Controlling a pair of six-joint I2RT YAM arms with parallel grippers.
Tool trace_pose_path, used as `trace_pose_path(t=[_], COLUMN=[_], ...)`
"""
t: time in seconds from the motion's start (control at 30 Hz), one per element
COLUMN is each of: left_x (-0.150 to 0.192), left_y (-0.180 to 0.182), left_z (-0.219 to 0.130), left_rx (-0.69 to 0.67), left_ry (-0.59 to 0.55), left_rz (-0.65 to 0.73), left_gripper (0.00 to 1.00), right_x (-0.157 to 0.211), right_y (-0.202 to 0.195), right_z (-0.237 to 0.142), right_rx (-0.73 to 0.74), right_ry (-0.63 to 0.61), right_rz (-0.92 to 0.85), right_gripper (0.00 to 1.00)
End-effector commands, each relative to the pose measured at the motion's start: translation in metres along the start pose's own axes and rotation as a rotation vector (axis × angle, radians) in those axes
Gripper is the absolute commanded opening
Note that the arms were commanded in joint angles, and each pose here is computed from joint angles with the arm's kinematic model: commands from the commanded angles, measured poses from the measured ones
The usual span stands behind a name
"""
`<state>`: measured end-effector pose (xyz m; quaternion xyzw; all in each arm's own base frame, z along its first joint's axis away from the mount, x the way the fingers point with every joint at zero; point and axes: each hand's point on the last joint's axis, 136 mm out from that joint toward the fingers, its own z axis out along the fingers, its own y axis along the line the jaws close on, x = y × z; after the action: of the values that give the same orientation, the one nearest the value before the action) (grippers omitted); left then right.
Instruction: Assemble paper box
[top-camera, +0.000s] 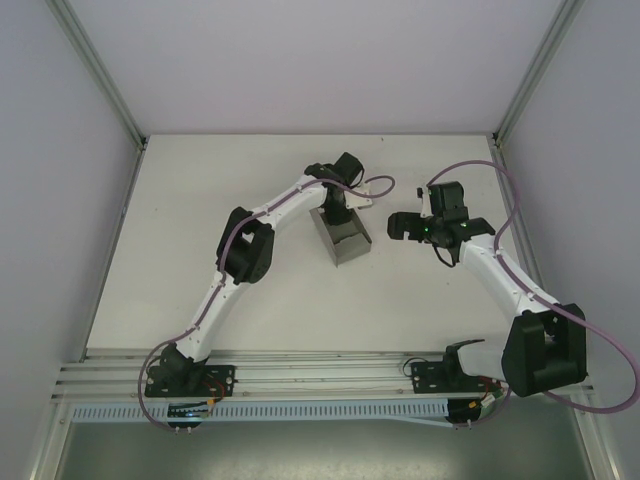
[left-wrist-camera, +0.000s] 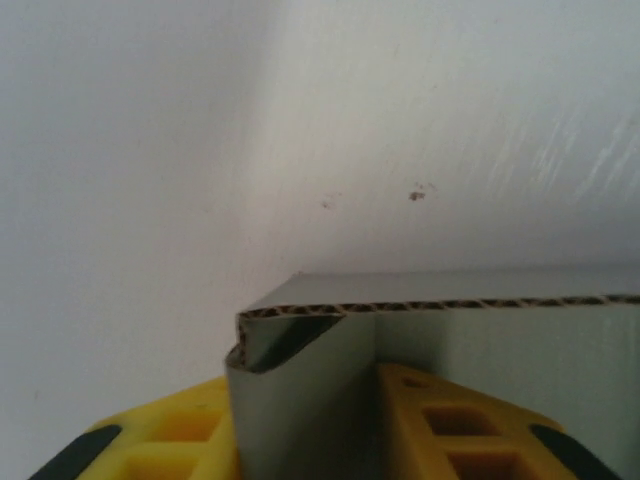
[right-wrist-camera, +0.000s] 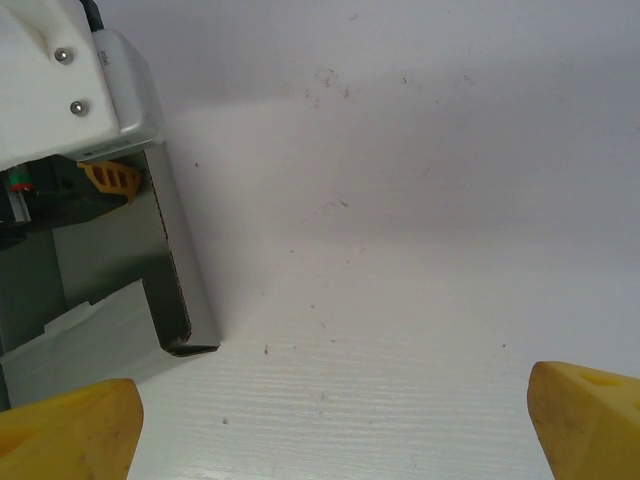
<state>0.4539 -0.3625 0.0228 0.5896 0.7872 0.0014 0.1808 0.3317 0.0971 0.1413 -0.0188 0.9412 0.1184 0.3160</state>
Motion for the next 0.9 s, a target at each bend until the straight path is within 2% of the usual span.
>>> trace_pose_path(t=[0.0,0.03,0.1,0.2,0.33,0.43,0.53,0.63,0.87], left_x=[0.015,0.013,0.008,-0.003,-0.012,-0.011,-0.006,-0.002,0.002], left_y=[0.003,0.01,0.027,0.061,0.109,0.125,0.124,0.117,0.093], left_z=[0.012,0.01,0.001,-0.031,-0.11,-0.173,-0.219,-0.255,-0.336], left_rx=[-0.011,-0.044,-0.128,-0.287,-0.544,-0.647,-0.669,-0.659,-0.663], left_ry=[0.046,0.038,0.025,-0.01,-0.092,-0.196,-0.312,-0.435,-0.811], left_rz=[-0.038,-0.059,-0.102,-0.212,-0.465,-0.668,-0.816,-0.895,-0.914], left_gripper=[0.11,0.0,0.0,0.0,0.0,0.0,0.0,0.0,0.0], right_x=[0.006,0.006,0.003,-0.006,-0.032,-0.053,-0.07,-0.084,-0.121], right_y=[-0.005,-0.006,-0.008,-0.011,-0.01,0.018,0.047,0.054,0.091], right_z=[-0.002,-0.002,-0.003,-0.009,-0.023,-0.03,-0.034,-0.041,-0.083], right_rx=[0.025,0.029,0.039,0.065,0.093,0.012,-0.085,-0.143,-0.371], right_ry=[0.017,0.014,0.0,-0.045,-0.182,-0.264,-0.322,-0.357,-0.458], right_rz=[0.009,0.01,0.012,0.033,0.093,0.084,0.061,0.067,-0.044], right_gripper=[0.99,0.99,0.99,0.99,0.99,0.99,0.95,0.94,0.91])
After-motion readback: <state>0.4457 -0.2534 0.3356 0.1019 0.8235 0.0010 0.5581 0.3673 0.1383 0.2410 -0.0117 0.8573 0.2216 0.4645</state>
